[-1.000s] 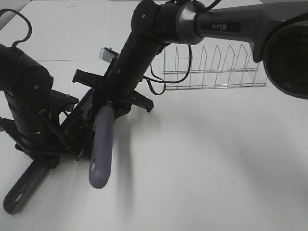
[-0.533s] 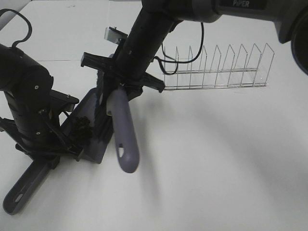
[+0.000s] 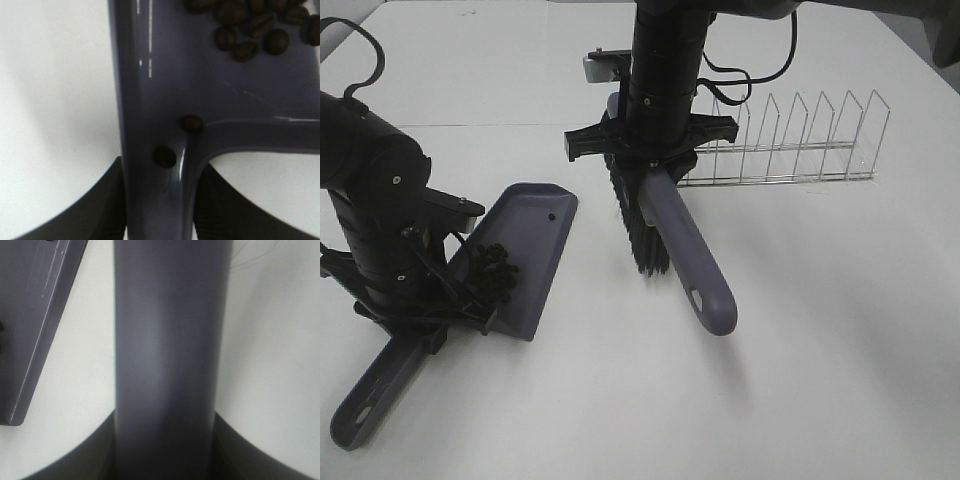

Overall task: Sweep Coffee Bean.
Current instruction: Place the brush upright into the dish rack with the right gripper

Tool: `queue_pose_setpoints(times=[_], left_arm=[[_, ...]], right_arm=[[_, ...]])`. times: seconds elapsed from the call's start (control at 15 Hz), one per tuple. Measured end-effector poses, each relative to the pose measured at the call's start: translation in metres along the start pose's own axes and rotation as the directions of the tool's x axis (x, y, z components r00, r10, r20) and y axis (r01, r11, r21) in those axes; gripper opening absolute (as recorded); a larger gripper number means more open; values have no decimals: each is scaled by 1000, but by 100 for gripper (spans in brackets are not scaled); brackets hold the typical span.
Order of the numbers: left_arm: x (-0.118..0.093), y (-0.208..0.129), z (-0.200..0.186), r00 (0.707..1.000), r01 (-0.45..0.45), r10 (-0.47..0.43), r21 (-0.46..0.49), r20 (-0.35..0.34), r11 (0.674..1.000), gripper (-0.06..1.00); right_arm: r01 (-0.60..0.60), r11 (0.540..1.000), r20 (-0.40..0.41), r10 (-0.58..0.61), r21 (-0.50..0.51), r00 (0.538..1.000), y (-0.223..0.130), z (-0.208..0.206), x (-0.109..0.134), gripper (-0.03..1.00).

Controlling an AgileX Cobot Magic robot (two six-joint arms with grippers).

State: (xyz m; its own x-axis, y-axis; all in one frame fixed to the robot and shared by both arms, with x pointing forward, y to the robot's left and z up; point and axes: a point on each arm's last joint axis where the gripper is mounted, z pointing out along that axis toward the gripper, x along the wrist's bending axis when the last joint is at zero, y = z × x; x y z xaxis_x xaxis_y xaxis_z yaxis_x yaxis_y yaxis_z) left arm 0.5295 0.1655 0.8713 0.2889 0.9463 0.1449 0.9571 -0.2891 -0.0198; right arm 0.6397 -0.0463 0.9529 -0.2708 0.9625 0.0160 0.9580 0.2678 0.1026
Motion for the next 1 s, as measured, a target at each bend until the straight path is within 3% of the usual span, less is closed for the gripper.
queue_pose_setpoints(times=[0.4,0.6,0.73,0.87,0.93,1.0], left_arm=[[-1,0,0,1000,5,-5,3,7,1000,33],[-1,-1,0,1000,6,-6,6,7,1000,33],[-1,-1,0,1000,7,-7,6,9,1000,33],[-1,-1,0,1000,9,-9,9,10,1000,33],[-1,-1,0,1000,10,-10,9,10,1000,33],[-1,-1,0,1000,11,-11,9,10,1000,33]], right_arm=[[62,998,17,-61,-7,998,0,-1,-2,30],[95,993,21,-97,64,995,-21,-1,-15,30],[54,992,32,-58,117,998,-34,1,-38,30],[-22,984,58,11,178,998,-46,6,-81,30],[-95,973,83,79,211,993,-51,13,-120,30],[-113,970,88,96,213,991,-51,13,-130,30]])
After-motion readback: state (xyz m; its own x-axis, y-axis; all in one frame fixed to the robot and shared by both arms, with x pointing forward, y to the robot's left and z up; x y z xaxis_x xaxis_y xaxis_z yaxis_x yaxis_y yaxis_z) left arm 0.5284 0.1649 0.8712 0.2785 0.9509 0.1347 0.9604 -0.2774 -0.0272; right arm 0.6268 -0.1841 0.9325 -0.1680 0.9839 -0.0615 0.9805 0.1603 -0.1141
